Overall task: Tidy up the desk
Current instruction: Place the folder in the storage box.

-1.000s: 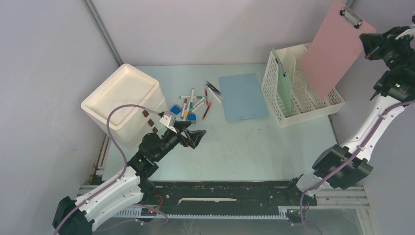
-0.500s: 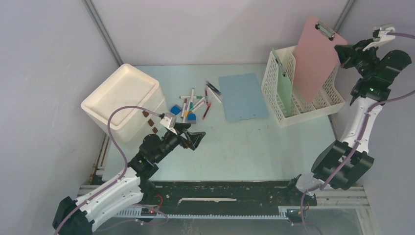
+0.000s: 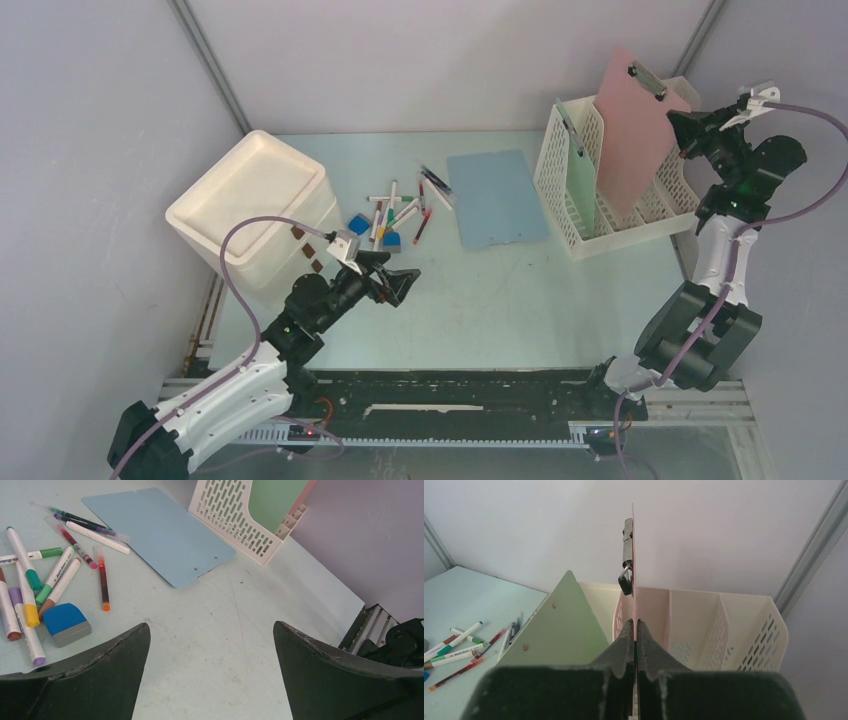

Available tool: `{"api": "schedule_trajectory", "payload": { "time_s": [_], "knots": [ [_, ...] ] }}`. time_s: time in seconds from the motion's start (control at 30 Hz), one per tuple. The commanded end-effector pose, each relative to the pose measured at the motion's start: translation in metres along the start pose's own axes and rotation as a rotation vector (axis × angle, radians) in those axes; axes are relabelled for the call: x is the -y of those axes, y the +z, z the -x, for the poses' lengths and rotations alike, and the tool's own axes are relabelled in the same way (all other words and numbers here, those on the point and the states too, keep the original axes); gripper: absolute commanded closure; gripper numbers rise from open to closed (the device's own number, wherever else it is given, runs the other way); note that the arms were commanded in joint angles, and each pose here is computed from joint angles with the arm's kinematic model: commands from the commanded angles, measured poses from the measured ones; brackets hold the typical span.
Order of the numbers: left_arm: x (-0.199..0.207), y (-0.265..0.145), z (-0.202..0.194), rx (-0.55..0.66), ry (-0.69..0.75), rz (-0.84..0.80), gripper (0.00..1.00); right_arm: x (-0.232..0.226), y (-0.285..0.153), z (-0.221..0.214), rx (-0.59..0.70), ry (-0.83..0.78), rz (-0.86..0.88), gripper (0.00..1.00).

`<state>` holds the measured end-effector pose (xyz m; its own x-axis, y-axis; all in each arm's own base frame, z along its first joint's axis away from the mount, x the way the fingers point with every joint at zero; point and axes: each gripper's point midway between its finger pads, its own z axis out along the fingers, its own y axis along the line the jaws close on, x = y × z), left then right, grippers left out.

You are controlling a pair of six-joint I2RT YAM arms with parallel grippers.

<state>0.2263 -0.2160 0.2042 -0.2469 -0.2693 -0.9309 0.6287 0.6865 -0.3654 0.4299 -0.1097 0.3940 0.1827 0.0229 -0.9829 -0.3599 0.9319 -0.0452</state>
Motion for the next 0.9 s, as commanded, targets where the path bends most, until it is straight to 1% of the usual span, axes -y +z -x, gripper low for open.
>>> {"api": "schedule_trajectory", "payload": {
  "time_s": [0.0,0.43,0.67,0.73,0.8,0.87],
  "knots": [
    [0.004,0.003,0.013,0.042,-0.009,-0.018,0.0,-0.009,0.001,0.026,0.088,-0.083,0.043,1.0],
    [0.005,0.006,0.014,0.045,-0.012,-0.021,0.0,-0.004,-0.016,-0.026,0.017,-0.004,0.024,0.99],
    [0.006,0.008,0.012,0.037,-0.018,-0.031,0.0,-0.005,-0.029,-0.059,-0.05,0.024,0.022,0.85],
    [0.008,0.009,0.012,0.035,-0.022,-0.04,0.0,-0.006,-0.033,-0.063,-0.067,0.032,0.023,0.78],
    [0.01,0.01,0.012,0.032,-0.027,-0.049,0.0,-0.007,-0.038,-0.063,-0.081,0.035,0.018,0.62],
    [0.012,0.011,0.011,0.028,-0.036,-0.059,0.0,-0.007,-0.045,-0.061,-0.096,0.036,0.0,0.42]
  ]
}}
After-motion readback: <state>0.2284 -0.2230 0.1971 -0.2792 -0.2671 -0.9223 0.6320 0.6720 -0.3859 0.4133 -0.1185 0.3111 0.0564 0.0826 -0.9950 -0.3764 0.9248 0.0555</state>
